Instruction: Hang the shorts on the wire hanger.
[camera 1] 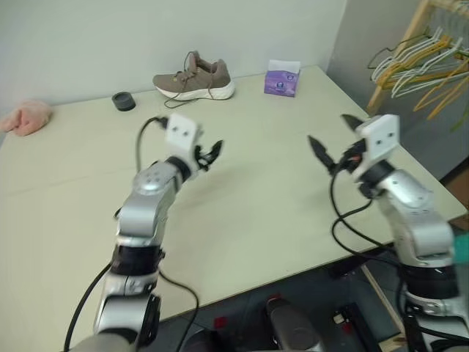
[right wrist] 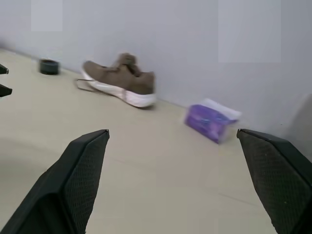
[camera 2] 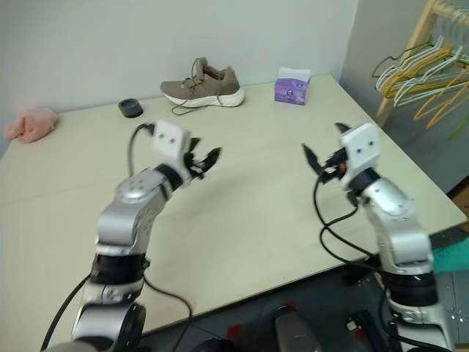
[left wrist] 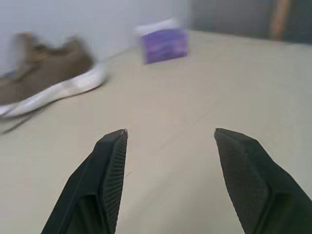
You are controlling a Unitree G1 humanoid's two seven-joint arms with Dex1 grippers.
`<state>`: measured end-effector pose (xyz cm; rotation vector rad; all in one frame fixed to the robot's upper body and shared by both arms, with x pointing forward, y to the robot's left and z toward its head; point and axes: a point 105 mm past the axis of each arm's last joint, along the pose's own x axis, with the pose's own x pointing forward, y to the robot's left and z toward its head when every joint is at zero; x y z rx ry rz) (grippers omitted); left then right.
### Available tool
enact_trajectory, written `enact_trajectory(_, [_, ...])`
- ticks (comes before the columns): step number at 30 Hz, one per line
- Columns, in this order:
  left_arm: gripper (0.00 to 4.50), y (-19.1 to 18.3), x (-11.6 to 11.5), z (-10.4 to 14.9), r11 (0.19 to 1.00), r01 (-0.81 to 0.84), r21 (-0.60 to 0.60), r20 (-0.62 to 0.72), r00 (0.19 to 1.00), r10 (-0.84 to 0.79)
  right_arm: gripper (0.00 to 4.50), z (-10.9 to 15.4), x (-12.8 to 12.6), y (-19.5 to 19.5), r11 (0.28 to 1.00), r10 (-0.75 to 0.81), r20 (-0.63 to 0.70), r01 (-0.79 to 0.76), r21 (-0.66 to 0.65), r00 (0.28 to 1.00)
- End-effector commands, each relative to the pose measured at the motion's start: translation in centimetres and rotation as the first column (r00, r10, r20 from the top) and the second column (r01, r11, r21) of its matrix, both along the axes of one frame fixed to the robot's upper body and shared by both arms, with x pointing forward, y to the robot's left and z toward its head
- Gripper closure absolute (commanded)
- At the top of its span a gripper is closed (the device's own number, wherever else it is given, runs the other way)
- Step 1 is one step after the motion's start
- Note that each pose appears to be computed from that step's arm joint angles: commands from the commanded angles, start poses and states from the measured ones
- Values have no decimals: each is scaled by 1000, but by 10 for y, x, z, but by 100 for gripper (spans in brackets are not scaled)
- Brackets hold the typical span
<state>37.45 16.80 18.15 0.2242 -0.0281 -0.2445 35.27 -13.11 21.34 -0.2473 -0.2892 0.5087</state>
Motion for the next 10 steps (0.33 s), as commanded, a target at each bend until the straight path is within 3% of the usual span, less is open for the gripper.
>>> enact_trajectory(1, [151,45,-21,-12,968,-251,-22,19,968,252,2,-31,8,20,998,64,-52,-63,9,997])
enact_trajectory(5, [151,62,-30,-29,943,-329,-55,-5,944,329,2,-51,21,19,996,47,-108,-39,78,993])
enact_trajectory(10, [151,58,-29,-26,955,-286,-84,18,957,288,2,-60,30,17,995,32,-125,-20,101,992])
